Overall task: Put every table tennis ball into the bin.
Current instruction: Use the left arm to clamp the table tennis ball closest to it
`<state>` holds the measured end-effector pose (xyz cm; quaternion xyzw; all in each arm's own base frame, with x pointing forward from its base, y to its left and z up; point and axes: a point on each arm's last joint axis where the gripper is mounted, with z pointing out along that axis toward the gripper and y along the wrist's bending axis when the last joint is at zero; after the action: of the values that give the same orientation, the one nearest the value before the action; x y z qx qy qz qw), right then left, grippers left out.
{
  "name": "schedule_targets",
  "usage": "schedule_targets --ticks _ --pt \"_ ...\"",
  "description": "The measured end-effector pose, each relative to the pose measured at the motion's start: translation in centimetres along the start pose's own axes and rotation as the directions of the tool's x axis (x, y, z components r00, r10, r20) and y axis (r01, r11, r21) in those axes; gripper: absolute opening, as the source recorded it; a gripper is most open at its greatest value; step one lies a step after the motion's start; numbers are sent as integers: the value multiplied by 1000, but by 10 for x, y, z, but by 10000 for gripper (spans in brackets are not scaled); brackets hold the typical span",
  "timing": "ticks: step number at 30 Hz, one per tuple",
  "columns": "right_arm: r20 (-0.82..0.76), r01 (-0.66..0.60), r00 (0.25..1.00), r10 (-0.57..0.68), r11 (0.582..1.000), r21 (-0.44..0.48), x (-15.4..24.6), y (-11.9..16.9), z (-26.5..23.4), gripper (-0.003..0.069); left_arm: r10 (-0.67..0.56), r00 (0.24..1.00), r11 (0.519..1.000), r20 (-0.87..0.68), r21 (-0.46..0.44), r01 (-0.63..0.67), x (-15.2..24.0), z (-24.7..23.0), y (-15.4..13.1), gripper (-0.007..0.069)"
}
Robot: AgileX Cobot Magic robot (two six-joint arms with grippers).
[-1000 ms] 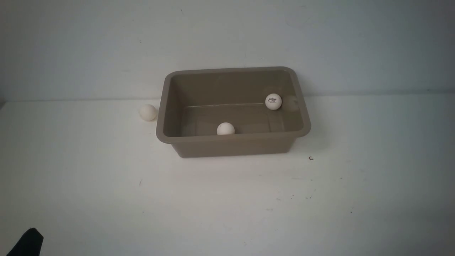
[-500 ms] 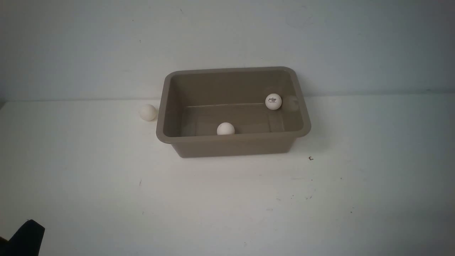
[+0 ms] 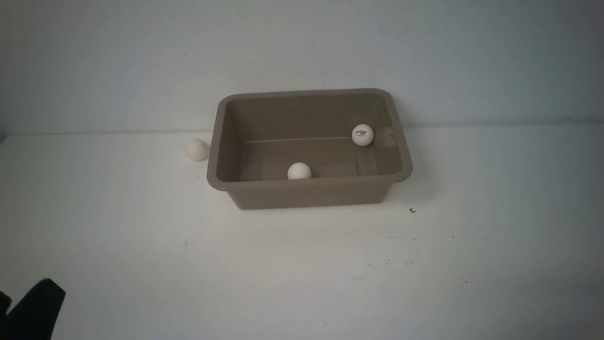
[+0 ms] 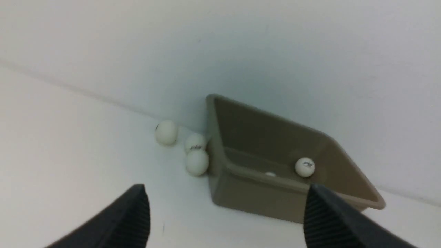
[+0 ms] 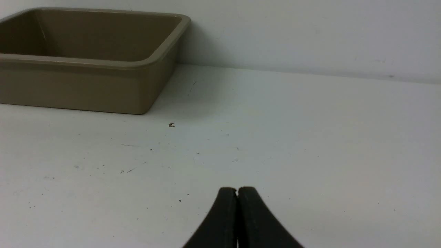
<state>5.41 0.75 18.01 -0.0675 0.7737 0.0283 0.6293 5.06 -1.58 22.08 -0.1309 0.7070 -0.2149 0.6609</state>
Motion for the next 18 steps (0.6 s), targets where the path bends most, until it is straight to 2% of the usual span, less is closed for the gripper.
schedule_targets --ticks 1,4,5,11,14,18 --pt "0 0 1000 0 1000 0 0 0 0 -18 68 998 997 14 33 -68 -13 -4 -10 541" --pt "0 0 1000 0 1000 0 0 0 0 -18 167 986 983 1 83 -167 -32 -8 -27 541" --pt "0 0 1000 0 1000 0 0 0 0 -18 167 986 983 1 83 -167 -32 -7 -27 541" --pt "0 0 1000 0 1000 0 0 0 0 -18 324 927 941 -188 167 -295 -59 2 -50 541" --pt "0 0 1000 0 1000 0 0 0 0 -18 420 843 906 -336 204 -370 -74 19 -56 541" --pt "0 0 1000 0 1000 0 0 0 0 -18 524 744 848 -414 179 -498 -99 46 -53 541"
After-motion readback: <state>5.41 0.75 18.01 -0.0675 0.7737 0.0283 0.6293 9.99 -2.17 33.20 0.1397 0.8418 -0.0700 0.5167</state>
